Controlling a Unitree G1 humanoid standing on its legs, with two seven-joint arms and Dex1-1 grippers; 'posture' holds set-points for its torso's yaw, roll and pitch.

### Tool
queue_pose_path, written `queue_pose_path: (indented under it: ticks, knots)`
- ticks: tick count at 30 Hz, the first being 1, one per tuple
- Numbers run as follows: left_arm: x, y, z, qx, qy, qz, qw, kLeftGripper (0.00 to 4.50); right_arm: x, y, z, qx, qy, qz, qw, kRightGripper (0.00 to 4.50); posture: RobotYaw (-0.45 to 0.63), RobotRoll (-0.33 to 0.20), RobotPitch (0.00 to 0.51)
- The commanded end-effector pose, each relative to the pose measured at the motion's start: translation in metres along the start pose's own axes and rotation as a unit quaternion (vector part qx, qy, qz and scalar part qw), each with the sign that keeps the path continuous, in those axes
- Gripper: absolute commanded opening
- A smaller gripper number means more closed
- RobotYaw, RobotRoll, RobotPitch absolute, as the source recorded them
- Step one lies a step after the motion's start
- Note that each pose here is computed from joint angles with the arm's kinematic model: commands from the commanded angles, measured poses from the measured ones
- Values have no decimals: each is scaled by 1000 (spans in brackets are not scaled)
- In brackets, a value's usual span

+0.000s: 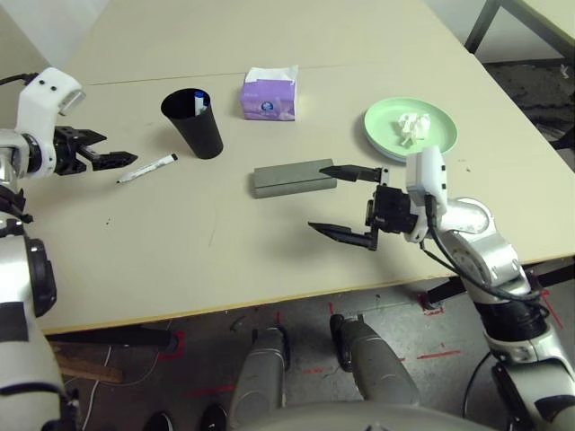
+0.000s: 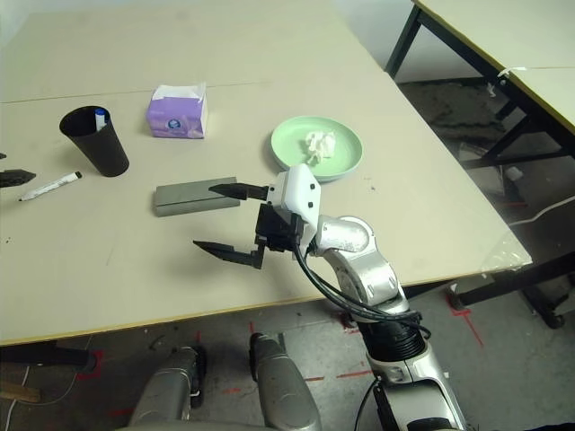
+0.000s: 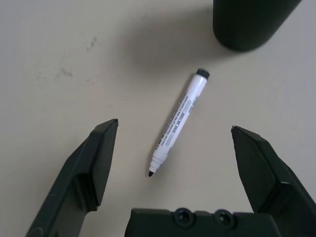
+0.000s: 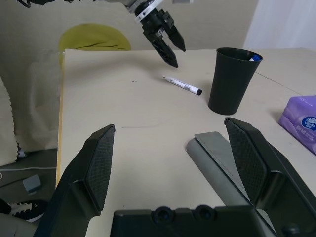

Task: Organize and tidy the items on the table.

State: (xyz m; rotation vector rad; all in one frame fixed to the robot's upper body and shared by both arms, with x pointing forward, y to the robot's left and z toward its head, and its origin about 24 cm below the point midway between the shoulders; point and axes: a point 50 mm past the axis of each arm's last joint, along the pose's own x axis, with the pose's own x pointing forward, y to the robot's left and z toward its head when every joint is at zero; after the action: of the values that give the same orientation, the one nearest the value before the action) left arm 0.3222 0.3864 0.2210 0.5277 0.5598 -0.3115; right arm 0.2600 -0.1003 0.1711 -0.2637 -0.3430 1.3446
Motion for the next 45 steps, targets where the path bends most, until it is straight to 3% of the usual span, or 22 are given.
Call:
queue_pose_path:
  ticks: [1, 9, 16, 23, 41, 45]
  knots:
    - [5, -2, -5, 23, 31, 9, 999, 4472, 1, 7, 0, 1, 1, 3, 1000, 4500, -213, 0, 212]
    - [23, -10, -13, 4, 41, 37, 998, 4472, -3, 13, 4, 7, 5, -5, 1000, 4500, -238, 0, 235]
    - [30, -16, -21, -102, 20, 44, 994, 4472, -5, 15, 6, 12, 10, -5, 1000, 4500, -235, 0, 244]
    - [28, -20, -43, -202, 42, 36, 978, 4472, -3, 15, 8, 13, 10, -7, 1000, 4500, -241, 0, 250]
    - [26, -29, -74, -243, 72, 25, 967, 4472, -1, 10, 15, 6, 6, -12, 1000, 4500, -236, 0, 251]
    - [24, -31, -81, -228, 88, 8, 970, 3497, 1, 7, 16, 3, 2, -9, 1000, 4500, -233, 0, 251]
